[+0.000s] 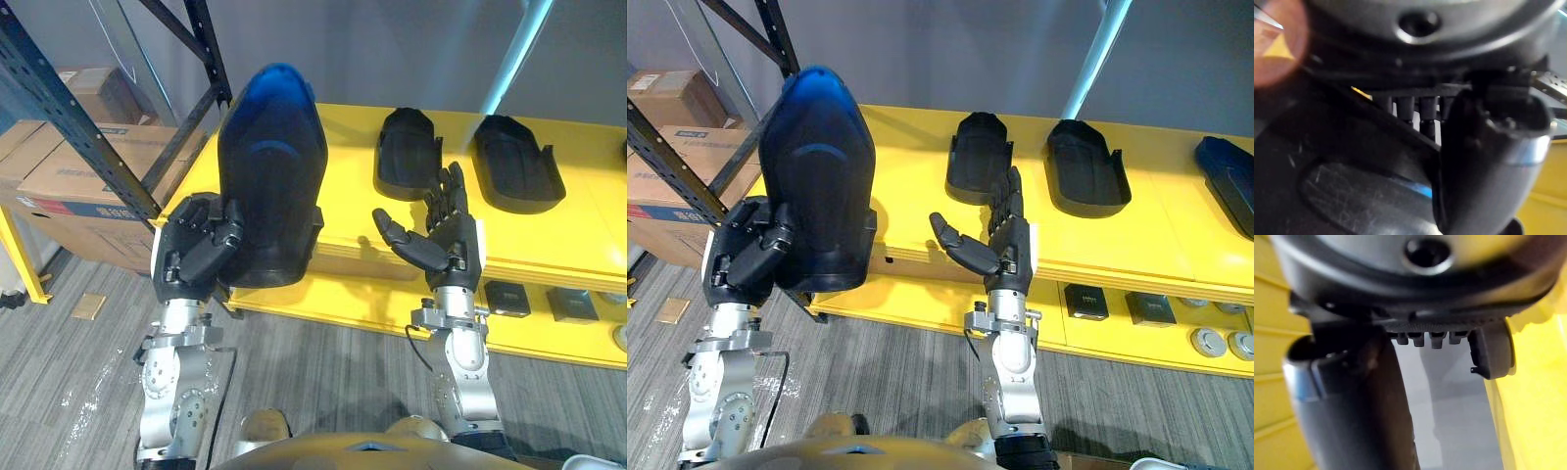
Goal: Walk over and take three plastic housings, then place them on the shelf
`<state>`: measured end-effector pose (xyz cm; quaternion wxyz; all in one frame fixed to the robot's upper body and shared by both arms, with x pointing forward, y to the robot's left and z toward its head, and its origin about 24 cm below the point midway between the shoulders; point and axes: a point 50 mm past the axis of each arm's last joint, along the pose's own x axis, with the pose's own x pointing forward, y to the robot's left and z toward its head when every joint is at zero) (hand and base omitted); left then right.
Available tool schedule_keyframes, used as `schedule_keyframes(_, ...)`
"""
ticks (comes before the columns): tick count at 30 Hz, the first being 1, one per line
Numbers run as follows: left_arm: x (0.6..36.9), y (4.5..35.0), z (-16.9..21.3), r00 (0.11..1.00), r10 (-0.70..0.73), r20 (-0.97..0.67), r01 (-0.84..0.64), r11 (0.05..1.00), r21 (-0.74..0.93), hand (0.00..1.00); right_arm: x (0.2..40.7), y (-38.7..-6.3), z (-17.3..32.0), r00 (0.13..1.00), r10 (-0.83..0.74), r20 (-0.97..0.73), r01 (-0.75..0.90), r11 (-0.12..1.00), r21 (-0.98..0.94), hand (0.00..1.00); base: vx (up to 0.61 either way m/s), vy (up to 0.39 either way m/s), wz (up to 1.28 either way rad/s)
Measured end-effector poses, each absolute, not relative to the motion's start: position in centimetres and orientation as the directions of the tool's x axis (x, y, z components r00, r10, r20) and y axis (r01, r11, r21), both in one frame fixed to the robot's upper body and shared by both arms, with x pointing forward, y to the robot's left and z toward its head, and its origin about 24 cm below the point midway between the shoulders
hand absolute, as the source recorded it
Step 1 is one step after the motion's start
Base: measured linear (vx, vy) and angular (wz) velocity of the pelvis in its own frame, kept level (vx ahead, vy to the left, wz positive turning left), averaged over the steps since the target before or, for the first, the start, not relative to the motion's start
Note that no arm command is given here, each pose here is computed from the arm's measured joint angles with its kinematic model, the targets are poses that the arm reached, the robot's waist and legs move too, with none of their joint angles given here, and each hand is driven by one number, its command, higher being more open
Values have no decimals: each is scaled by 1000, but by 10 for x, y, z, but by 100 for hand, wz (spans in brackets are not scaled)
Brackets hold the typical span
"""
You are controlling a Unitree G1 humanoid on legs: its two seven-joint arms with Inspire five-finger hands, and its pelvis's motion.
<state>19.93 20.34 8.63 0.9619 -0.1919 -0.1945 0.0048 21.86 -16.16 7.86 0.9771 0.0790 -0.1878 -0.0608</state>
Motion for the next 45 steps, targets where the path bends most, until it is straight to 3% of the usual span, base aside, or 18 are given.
schedule_keyframes(11, 203, 166, 85, 924, -22, 381, 202, 875, -440, 0, 212, -180, 77, 914, -207, 349, 163, 975, 152, 100, -4, -9, 1)
schedule_keyframes(28, 202, 168, 70, 951, 66, 301, 113, 834, -541, 0, 211, -190, 70, 934, -145, 326, 123, 989, 88, 100, -26, 26, -14)
schedule_keyframes(33, 203, 168, 68, 956, 43, 291, 112, 862, -494, 0, 212, -187, 66, 935, -178, 307, 151, 982, 112, 100, 15, 323, -10)
schedule_keyframes(38, 199, 201, 66, 965, 105, 239, -5, 923, -384, 0, 216, -157, 61, 952, -100, 291, 59, 988, 144, 100, -17, 185, -42)
schedule_keyframes(45, 198, 203, 77, 948, 185, 260, -72, 918, -390, 0, 220, -161, 66, 946, -99, 310, 60, 989, 132, 100, 5, -27, -10)
